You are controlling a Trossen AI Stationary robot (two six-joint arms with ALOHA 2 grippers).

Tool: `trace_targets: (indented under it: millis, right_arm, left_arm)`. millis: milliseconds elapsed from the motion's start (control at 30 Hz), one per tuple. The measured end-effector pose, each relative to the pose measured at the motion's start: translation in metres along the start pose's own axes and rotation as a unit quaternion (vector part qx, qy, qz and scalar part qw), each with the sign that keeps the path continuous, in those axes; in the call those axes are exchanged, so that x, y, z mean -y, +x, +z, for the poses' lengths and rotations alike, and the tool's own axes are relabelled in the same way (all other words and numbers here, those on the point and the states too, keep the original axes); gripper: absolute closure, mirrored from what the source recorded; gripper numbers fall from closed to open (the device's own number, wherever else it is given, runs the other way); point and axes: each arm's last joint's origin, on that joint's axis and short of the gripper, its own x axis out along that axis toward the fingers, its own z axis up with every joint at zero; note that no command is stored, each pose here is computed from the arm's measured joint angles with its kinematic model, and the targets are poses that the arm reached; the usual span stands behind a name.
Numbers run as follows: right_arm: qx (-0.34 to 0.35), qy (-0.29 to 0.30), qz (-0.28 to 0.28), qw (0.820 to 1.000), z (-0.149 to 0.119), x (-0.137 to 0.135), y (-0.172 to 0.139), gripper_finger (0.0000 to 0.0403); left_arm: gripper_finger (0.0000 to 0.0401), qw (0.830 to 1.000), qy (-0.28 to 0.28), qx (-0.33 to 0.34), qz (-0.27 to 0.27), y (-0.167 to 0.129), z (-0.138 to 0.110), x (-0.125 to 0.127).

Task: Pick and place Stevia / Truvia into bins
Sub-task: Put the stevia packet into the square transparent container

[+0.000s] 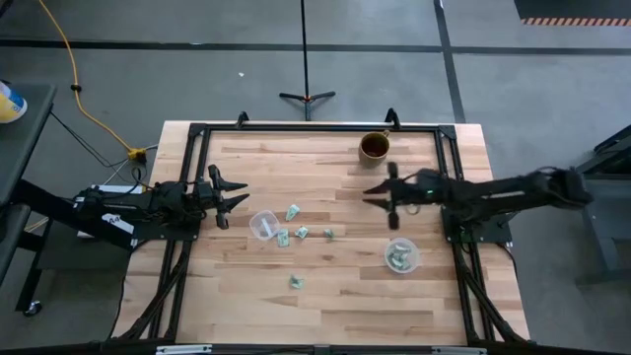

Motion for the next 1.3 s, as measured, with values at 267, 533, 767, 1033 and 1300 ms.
trace_targets:
  millis: [267, 533, 767, 1033, 1300]
  right_arm:
    - [0.066, 0.020, 0.019, 0.997, -0.011, -0.005, -0.054, 0.0316]
    - [0.122, -0.009, 0.015, 0.992, -0.033, -0.010, -0.074, 0.0318]
    - [0.137, -0.005, -0.020, 0.990, -0.036, -0.008, -0.076, 0.0320]
    - [0.126, -0.031, -0.036, 0.991, -0.038, -0.008, -0.076, 0.0320]
    - [0.111, -0.043, -0.036, 0.992, -0.040, -0.008, -0.075, 0.0320]
  left_arm:
    - [0.0235, 1.000, 0.000, -0.001, 0.000, 0.000, 0.000, 0.000]
    - [0.0235, 1.000, -0.025, -0.006, -0.002, 0.000, -0.001, 0.000]
    - [0.0235, 1.000, -0.017, 0.013, 0.003, 0.000, 0.003, 0.000]
    - [0.0202, 0.985, -0.031, 0.163, -0.048, 0.000, 0.033, 0.001]
    - [0.0105, 0.991, -0.081, 0.080, -0.064, 0.033, 0.063, 0.009]
